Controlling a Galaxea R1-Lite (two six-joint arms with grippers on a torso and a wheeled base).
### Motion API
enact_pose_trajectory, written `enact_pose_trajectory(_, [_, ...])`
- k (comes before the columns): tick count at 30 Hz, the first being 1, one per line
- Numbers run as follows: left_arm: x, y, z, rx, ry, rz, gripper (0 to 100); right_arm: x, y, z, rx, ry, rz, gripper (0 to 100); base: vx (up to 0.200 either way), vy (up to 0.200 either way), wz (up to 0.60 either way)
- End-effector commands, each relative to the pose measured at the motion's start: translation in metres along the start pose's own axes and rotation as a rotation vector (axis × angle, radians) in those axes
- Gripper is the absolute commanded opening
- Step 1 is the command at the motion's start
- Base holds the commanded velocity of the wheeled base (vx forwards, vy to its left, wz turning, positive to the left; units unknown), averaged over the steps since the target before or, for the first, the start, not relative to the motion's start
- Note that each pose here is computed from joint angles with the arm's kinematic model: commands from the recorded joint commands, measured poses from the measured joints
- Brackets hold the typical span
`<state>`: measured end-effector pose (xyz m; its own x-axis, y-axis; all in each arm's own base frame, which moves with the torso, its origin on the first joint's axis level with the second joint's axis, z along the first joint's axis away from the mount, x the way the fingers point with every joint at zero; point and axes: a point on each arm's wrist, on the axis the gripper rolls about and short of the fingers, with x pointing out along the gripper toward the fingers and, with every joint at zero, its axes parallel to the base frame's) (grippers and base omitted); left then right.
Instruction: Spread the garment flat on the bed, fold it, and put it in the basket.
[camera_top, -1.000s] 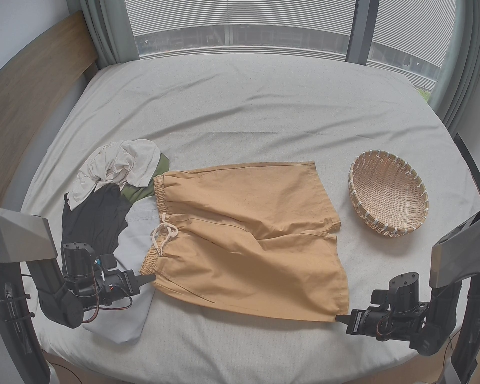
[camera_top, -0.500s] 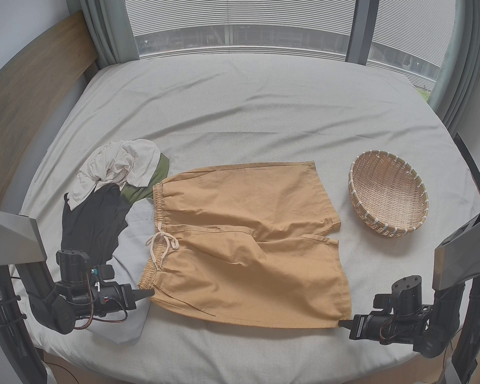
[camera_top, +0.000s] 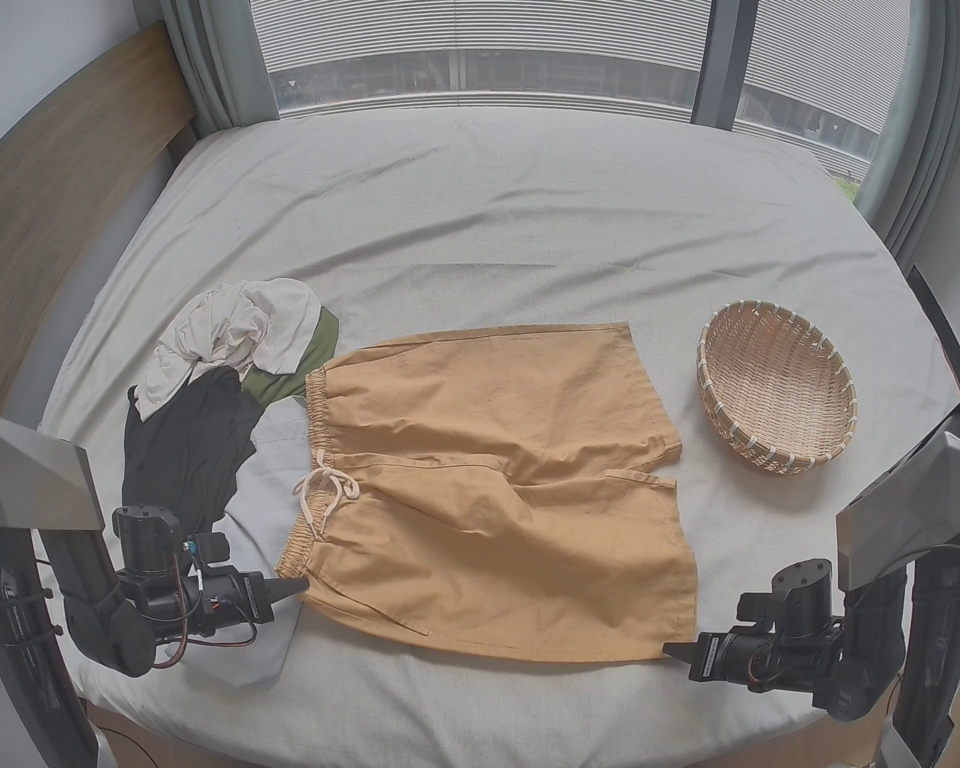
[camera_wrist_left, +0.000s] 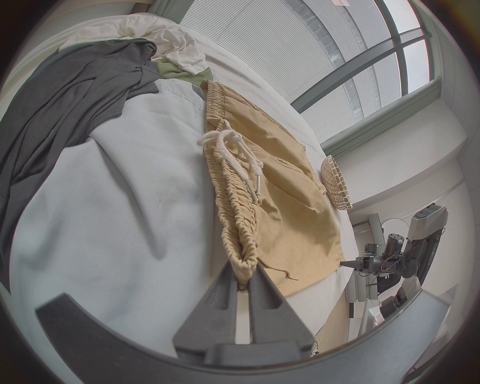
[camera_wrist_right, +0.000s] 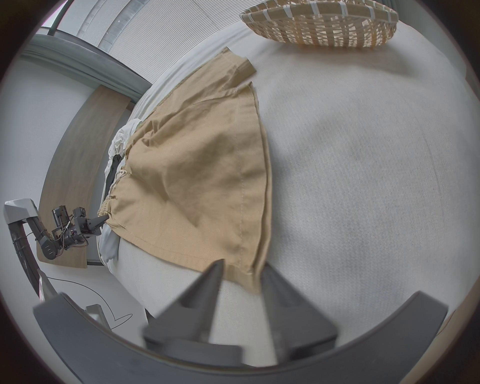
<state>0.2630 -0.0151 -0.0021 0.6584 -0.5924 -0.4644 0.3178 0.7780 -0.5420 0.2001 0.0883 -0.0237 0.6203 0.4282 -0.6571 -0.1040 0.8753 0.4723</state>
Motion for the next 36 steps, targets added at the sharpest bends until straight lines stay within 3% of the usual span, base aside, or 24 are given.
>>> enact_pose_trajectory(1, [0.004, 0.004, -0.011, -0.023, 0.038, 0.006, 0, 0.002, -0.004, -0.006, 0.005, 0.036, -0.02, 100, 0.0, 0.0, 0.0])
enact_pose_trajectory(12, [0.002, 0.003, -0.012, -0.022, 0.031, 0.003, 0, 0.009, -0.001, 0.0, 0.001, 0.003, -0.001, 100, 0.0, 0.0, 0.0])
enact_pose_trajectory(13, [0.002, 0.003, -0.012, -0.022, 0.03, 0.002, 0, 0.009, -0.001, 0.0, 0.001, 0.003, -0.001, 0, 0.0, 0.0, 0.0])
enact_pose_trajectory(24, [0.0, 0.003, -0.013, -0.023, 0.029, 0.005, 0, 0.006, -0.001, 0.0, 0.002, 0.001, -0.001, 0, 0.0, 0.0, 0.0])
enact_pose_trajectory(36, [-0.01, -0.001, -0.025, -0.05, 0.071, 0.012, 0, -0.01, 0.006, -0.007, -0.019, 0.059, -0.02, 0, 0.0, 0.0, 0.0])
